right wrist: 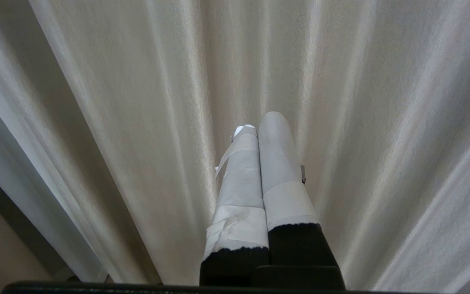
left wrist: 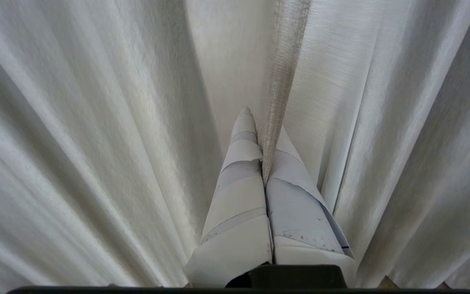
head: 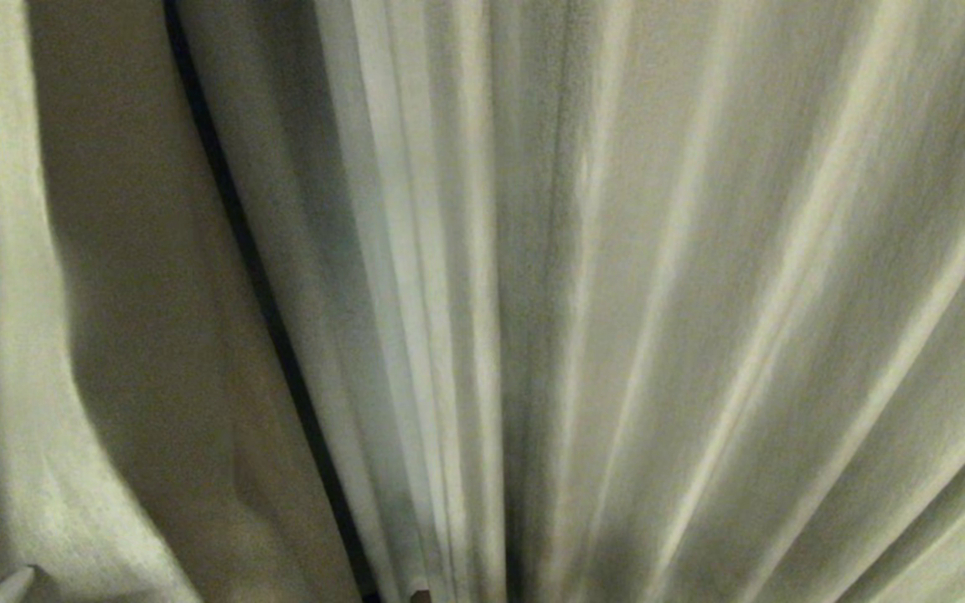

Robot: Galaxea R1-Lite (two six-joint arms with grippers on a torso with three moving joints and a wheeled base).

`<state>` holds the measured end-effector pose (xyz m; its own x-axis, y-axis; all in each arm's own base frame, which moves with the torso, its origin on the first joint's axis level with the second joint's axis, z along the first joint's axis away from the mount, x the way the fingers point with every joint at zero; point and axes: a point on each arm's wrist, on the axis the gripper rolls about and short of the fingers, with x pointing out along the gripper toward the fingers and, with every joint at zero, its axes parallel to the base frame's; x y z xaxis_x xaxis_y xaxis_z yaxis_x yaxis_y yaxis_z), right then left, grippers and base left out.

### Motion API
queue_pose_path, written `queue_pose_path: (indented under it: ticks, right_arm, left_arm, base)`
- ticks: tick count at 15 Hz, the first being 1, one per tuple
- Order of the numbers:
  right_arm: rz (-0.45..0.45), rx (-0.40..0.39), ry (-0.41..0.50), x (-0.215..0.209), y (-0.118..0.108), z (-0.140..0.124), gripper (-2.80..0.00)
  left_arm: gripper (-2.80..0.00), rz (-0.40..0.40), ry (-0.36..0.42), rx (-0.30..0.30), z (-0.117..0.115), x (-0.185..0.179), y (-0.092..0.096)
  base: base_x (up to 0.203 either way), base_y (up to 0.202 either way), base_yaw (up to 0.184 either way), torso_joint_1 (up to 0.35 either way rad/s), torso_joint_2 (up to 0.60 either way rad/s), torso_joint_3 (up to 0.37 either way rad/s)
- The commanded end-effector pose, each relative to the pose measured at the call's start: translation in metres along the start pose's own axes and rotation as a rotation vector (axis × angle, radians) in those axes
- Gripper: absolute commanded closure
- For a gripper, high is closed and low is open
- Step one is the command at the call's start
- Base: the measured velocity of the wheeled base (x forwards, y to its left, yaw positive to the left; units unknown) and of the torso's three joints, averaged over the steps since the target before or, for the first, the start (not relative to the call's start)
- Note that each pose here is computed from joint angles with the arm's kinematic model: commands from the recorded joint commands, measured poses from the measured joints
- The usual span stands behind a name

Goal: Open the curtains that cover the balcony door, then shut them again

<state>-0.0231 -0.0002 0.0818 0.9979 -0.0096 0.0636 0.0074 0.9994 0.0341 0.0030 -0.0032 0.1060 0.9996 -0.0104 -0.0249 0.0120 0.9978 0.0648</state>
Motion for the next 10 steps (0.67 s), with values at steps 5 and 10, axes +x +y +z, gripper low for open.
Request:
queue_pose_path:
  ticks: [5,10]
  right_arm:
    - [0.0,0.0,0.001,0.0,0.0,0.0,0.0]
    - [0.0,0.0,0.001,0.0,0.0,0.0,0.0]
  left_arm:
    - [0.0,0.035,0.045,-0.001,-0.016,-0.009,0.003]
    - [0.0,0.021,-0.033,-0.03,-0.03,-0.025,0.001]
  base:
    - [0.0,0.0,0.0,0.0,0.0,0.0]
    - [0.0,0.0,0.0,0.0,0.0,0.0]
